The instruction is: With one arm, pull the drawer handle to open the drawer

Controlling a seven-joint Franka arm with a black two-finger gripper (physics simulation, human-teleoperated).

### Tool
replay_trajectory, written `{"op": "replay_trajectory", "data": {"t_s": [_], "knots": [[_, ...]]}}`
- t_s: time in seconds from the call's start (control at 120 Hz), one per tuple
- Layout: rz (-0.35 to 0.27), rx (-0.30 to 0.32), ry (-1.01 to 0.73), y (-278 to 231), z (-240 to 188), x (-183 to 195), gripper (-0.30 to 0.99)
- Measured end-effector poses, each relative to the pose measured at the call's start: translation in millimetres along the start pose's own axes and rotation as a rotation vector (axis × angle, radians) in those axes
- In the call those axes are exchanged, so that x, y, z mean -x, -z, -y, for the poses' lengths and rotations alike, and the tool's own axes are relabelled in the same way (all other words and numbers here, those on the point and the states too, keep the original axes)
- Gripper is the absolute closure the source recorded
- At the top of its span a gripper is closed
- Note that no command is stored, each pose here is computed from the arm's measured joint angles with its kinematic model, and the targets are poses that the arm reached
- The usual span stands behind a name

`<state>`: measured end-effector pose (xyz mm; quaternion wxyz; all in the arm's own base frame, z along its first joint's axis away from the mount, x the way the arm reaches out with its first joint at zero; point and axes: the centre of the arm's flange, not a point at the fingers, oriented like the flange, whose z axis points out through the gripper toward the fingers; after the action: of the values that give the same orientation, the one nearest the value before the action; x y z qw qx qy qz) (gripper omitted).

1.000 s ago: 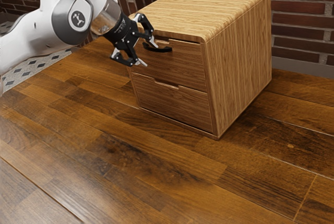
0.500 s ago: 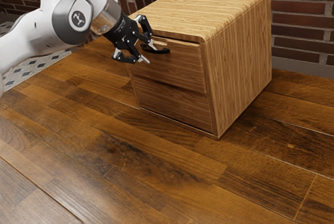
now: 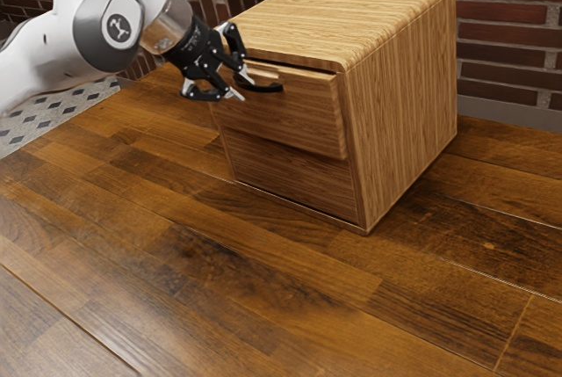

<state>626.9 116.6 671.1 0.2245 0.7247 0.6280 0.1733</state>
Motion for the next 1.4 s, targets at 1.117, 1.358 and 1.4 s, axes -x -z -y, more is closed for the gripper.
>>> {"op": "replay_trajectory", "data": {"t_s": [1.117, 1.358, 1.4], "knots": [[0.023, -0.027, 0.016, 19.5, 39.0, 11.0, 0.6], [0.023, -0.026, 0.025, 29.3, 49.6, 10.0, 0.6], [0.02, -0.026, 0.031, 30.8, 51.8, 6.9, 0.6]]}}
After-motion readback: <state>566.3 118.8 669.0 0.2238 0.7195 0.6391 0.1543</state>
